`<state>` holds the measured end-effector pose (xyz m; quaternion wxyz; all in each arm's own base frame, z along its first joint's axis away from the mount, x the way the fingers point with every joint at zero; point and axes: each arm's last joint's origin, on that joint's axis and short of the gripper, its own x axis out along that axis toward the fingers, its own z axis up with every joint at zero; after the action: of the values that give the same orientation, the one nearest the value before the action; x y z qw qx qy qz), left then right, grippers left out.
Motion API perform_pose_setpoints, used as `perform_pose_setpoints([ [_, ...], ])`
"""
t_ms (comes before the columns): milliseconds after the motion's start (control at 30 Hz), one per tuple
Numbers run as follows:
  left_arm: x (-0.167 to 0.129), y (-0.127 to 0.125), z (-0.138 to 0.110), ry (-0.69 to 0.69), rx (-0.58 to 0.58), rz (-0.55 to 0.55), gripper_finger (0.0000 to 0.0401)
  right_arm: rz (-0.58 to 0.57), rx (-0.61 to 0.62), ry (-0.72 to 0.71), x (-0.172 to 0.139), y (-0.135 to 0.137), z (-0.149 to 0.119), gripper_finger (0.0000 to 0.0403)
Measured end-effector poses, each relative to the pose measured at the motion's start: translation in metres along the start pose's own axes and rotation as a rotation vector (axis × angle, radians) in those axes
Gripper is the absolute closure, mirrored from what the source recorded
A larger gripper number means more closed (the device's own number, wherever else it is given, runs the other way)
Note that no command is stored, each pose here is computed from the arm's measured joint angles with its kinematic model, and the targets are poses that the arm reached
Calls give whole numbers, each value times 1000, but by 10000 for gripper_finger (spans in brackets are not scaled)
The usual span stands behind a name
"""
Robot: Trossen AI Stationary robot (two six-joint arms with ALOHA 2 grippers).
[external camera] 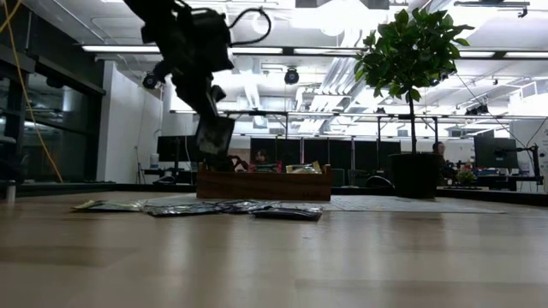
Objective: Pick & Place Tea
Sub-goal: Put the purple tea bag into the left section of the wooden organizer
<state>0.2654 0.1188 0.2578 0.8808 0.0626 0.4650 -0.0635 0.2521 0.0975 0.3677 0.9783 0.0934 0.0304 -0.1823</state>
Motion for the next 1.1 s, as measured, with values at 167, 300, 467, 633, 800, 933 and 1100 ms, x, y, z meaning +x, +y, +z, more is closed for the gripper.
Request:
perform_pose_setpoints([
  [167,10,17,-5,-2,-21,26,401,-3,-1,0,0,0,0,217],
  [300,10,28,-8,-19,-35,73,401,-3,-1,0,0,0,0,217],
  [467,7,37,-8,-33,-38,155,401,-23,-6,-1,0,-1,-1,217],
  [633,4,43,-11,-54,-56,148,401,-29,-8,2,0,-1,-1,217],
  [800,12,45,-12,-65,-33,100,401,-29,-8,2,0,-1,-1,217],
  [933,24,48,-15,-43,-42,67,401,-29,-8,2,0,-1,-1,217],
  [1100,33,51,-17,-34,-44,65,401,-29,26,3,0,-1,-1,217],
])
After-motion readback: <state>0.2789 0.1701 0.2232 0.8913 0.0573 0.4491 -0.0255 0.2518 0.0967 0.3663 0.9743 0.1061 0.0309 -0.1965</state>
